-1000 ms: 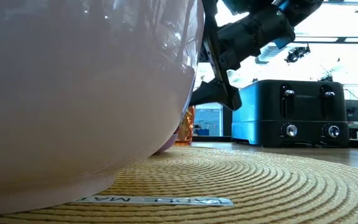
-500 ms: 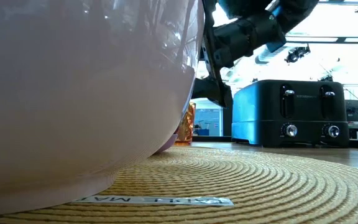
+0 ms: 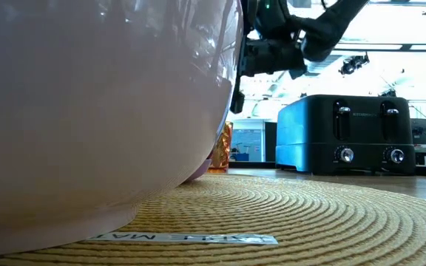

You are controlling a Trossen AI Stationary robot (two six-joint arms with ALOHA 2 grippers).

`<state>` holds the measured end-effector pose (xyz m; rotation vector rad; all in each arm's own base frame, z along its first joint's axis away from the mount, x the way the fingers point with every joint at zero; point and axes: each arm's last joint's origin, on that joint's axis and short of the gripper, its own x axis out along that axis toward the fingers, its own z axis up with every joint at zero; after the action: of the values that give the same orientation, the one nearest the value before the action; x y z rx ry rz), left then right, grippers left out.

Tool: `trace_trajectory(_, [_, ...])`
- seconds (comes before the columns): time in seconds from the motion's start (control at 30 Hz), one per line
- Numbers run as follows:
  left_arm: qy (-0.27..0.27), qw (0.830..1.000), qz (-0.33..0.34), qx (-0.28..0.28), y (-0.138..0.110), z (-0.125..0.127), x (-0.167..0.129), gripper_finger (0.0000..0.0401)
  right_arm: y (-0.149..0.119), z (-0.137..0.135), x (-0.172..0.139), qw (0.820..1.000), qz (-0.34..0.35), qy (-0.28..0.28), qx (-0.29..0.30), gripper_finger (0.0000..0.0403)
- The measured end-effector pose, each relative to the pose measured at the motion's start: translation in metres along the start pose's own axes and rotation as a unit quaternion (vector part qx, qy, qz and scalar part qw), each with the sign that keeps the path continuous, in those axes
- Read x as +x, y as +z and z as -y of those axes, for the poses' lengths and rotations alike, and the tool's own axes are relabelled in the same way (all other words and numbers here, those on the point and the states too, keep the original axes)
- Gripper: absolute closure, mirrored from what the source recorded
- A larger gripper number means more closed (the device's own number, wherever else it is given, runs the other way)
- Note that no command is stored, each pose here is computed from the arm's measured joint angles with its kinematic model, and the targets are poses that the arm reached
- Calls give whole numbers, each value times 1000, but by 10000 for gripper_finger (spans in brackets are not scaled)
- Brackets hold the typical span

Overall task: Arrange a breakfast setting
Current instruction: Put the violet spoon on the yellow mat to the right of the white bowl

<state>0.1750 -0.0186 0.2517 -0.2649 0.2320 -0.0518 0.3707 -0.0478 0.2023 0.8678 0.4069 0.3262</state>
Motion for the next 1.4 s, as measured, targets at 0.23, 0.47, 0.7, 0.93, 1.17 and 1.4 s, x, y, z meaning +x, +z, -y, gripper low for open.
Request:
trace_trajectory(0.23, [29,999,9,42,2,-4,0,306,30,25,-31,997,40,-6,-70,86])
trace_trajectory(0.47, [63,996,43,42,9,-14,-1,306,47,33,-47,984,88,-19,-156,86])
trace_trajectory(0.7, [93,992,47,67,12,-24,-2,306,59,29,-52,963,177,-54,-194,86])
trace_trajectory(0.93, [116,989,49,74,14,-32,-3,306,64,36,-59,968,205,-78,-121,86])
trace_trajectory(1.17, [132,987,52,71,16,-38,-4,306,62,37,-58,966,194,-84,-146,86])
trace_trajectory(1.4, [116,990,50,70,16,-40,-5,306,88,26,-62,953,184,-78,-229,86])
